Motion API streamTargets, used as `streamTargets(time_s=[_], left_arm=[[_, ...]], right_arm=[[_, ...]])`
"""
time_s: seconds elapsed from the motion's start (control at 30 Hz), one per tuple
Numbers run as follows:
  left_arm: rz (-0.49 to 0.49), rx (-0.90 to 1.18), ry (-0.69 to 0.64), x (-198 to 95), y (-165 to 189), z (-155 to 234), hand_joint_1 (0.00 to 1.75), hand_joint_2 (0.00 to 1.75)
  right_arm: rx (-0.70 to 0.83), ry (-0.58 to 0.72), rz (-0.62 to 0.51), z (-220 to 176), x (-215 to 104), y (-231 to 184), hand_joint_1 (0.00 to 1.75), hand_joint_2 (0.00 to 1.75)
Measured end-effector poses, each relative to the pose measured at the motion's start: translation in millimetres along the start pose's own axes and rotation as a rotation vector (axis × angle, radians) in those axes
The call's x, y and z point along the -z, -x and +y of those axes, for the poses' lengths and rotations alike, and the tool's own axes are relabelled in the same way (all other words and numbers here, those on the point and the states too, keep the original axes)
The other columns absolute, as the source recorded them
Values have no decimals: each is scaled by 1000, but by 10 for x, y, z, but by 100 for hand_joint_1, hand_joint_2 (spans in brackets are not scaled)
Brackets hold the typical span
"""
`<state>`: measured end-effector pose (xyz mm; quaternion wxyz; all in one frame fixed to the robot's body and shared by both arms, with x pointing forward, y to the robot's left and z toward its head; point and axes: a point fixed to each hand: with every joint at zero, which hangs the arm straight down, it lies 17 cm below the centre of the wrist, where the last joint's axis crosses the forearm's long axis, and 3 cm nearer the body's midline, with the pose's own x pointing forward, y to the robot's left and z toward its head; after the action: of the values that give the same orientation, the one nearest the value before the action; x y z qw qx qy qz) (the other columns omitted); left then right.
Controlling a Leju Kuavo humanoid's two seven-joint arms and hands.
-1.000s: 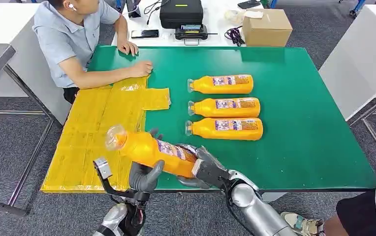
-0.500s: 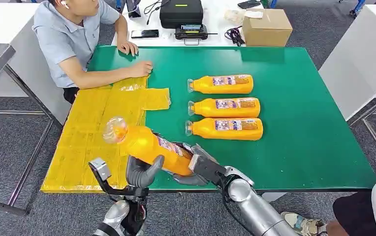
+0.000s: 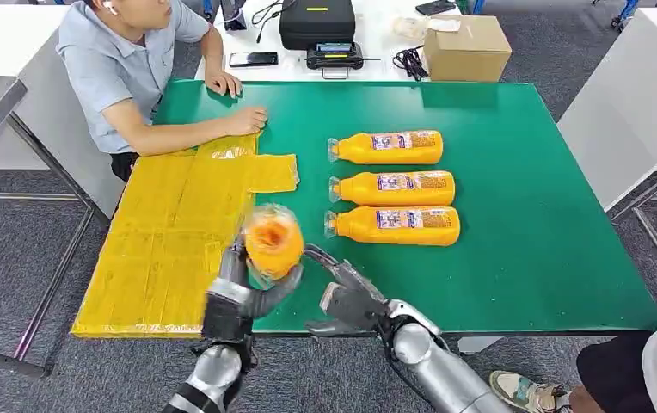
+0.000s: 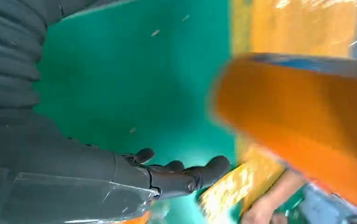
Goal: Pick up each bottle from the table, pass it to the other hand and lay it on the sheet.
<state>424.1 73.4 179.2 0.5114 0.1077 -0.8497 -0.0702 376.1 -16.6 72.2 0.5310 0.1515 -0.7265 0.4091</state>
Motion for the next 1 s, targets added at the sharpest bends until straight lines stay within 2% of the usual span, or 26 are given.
streamTargets(time_s=[0.1,0.17,0.23,0.47,0.6,0.7,0.9,0.93,1.0], left_arm=[[-127,294,58,26,-108,-26,175,175],[-249,531,96,70,-181,-4,175,175],[-300,698,104,137,-131,109,175,175],[-255,932,62,329,172,603,175,175],[-233,1080,109,422,499,803,175,175],[-193,1128,150,458,768,914,168,175],[-82,1170,273,394,1359,978,169,175],[-65,1169,290,382,1433,986,166,175],[-35,1161,329,335,1571,975,148,175]], right_arm=[[-55,39,10,-91,-35,69,0,175],[-81,60,6,-158,-47,80,0,175],[-92,78,1,-204,-44,74,0,175],[-86,112,-32,-304,-6,-30,0,175],[-66,108,-65,-300,30,-139,0,175],[-58,115,-74,-317,42,-166,0,175],[-39,123,-86,-337,45,-192,0,175],[-37,126,-86,-343,46,-194,0,175],[-35,132,-87,-363,44,-193,0,175]])
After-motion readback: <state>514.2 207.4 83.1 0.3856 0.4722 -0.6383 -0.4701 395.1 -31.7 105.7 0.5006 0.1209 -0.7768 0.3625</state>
